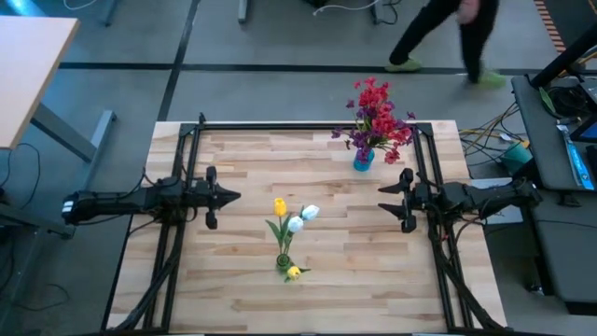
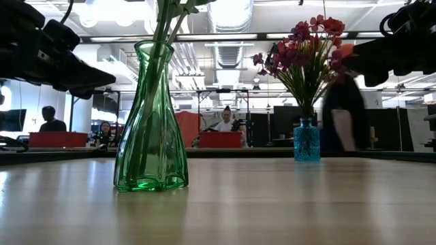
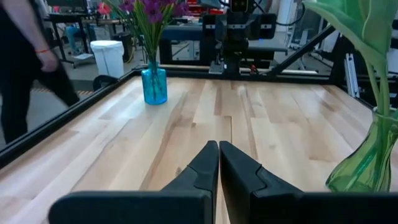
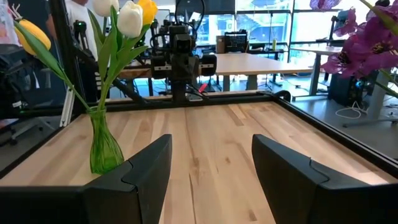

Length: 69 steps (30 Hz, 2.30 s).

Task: Sort flowers into vase by color
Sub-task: Return to Home Position

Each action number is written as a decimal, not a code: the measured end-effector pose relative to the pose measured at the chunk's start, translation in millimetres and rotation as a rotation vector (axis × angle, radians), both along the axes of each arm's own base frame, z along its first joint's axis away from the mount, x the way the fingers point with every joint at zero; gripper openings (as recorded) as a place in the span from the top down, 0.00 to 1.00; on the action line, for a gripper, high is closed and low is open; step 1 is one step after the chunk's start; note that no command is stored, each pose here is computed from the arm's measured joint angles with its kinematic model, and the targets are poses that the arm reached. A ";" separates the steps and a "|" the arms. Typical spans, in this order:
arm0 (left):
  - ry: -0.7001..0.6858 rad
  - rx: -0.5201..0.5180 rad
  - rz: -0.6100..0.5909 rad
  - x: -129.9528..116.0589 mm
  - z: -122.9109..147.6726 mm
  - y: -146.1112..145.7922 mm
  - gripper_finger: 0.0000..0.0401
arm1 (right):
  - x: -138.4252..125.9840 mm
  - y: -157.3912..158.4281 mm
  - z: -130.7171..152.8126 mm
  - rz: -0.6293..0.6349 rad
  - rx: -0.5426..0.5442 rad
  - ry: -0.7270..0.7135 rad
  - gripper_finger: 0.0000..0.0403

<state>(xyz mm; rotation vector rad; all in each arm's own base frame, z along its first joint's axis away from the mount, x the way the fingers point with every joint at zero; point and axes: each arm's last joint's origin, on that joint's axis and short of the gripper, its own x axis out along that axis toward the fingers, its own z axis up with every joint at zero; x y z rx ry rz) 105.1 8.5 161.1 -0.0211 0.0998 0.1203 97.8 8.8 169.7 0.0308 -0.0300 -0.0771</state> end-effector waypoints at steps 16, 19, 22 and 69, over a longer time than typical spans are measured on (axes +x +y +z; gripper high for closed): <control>0.042 -0.003 -0.001 2.3 -3.5 0.1 1.00 | 0.0 0.0 -0.3 0.000 0.000 0.001 0.47; 0.047 -0.004 -0.002 2.6 -3.9 0.1 1.00 | 0.0 0.0 -0.4 0.000 0.000 0.002 0.47; 0.049 -0.004 -0.002 2.7 -4.1 0.1 1.00 | 0.0 0.0 -0.4 0.000 0.000 0.002 0.47; 0.057 -0.004 -0.002 3.2 -4.7 0.2 1.00 | 0.1 0.0 -0.6 -0.001 0.000 0.003 0.47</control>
